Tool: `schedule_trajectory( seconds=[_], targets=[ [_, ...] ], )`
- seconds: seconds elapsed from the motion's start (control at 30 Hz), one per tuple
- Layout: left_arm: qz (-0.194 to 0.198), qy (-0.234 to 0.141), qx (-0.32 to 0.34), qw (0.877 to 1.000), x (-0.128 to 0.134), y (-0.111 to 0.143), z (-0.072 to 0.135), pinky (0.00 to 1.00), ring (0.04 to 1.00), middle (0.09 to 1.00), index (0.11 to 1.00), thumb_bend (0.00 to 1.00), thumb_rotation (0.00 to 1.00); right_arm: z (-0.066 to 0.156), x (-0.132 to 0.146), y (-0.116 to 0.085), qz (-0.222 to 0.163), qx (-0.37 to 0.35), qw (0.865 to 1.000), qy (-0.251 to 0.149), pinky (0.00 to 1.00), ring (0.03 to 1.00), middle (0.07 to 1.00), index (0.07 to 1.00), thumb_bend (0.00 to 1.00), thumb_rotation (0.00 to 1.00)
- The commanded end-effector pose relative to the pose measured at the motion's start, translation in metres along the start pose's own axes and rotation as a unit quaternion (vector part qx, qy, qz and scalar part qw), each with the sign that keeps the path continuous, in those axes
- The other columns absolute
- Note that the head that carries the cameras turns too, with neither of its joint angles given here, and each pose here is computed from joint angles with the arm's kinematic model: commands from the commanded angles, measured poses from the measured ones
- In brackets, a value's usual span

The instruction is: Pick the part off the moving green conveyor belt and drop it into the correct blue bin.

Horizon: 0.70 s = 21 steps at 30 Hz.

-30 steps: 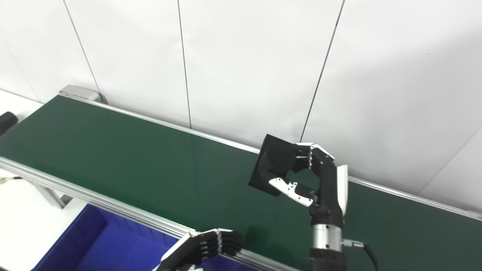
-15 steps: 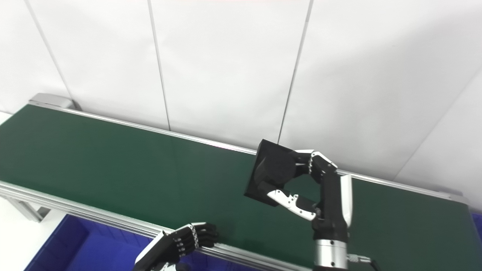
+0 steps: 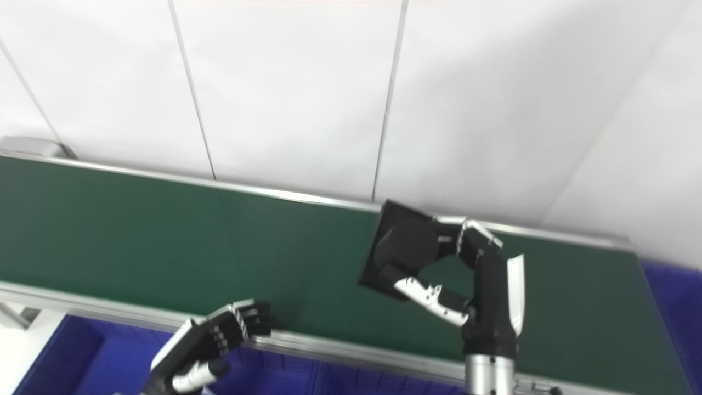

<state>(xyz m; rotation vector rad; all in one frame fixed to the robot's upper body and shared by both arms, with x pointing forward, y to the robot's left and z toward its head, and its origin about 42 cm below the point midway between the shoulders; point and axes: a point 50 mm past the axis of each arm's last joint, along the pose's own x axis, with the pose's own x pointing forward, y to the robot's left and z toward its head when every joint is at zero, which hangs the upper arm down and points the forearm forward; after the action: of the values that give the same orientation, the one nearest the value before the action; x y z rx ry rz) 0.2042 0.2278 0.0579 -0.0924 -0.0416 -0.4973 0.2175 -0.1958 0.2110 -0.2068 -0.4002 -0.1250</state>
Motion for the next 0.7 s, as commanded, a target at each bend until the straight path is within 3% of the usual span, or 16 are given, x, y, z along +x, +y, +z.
schedule_trajectory(
  seconds=[0.0,0.37,0.67],
  targets=[
    [-0.009,-0.021,0.01,1.0,0.005,0.007,0.015,0.78,0.758,0.771,0.78,0.88,0.57,0.011,-0.005,-0.004,-0.009,0.006,1.0,-0.009,0.39,0.44,0.502,0.498,0.52,0.0],
    [-0.005,-0.017,0.014,1.0,0.004,0.025,0.036,0.75,0.746,0.768,0.781,0.91,0.58,0.02,-0.046,-0.013,-0.056,-0.012,0.998,0.037,0.39,0.439,0.506,0.492,0.52,0.0],
    [-0.003,-0.02,0.007,1.0,0.003,0.036,0.049,0.74,0.735,0.764,0.776,0.9,0.57,0.011,-0.09,-0.017,-0.081,-0.037,0.99,0.108,0.39,0.441,0.504,0.492,0.52,0.0]
  ],
)
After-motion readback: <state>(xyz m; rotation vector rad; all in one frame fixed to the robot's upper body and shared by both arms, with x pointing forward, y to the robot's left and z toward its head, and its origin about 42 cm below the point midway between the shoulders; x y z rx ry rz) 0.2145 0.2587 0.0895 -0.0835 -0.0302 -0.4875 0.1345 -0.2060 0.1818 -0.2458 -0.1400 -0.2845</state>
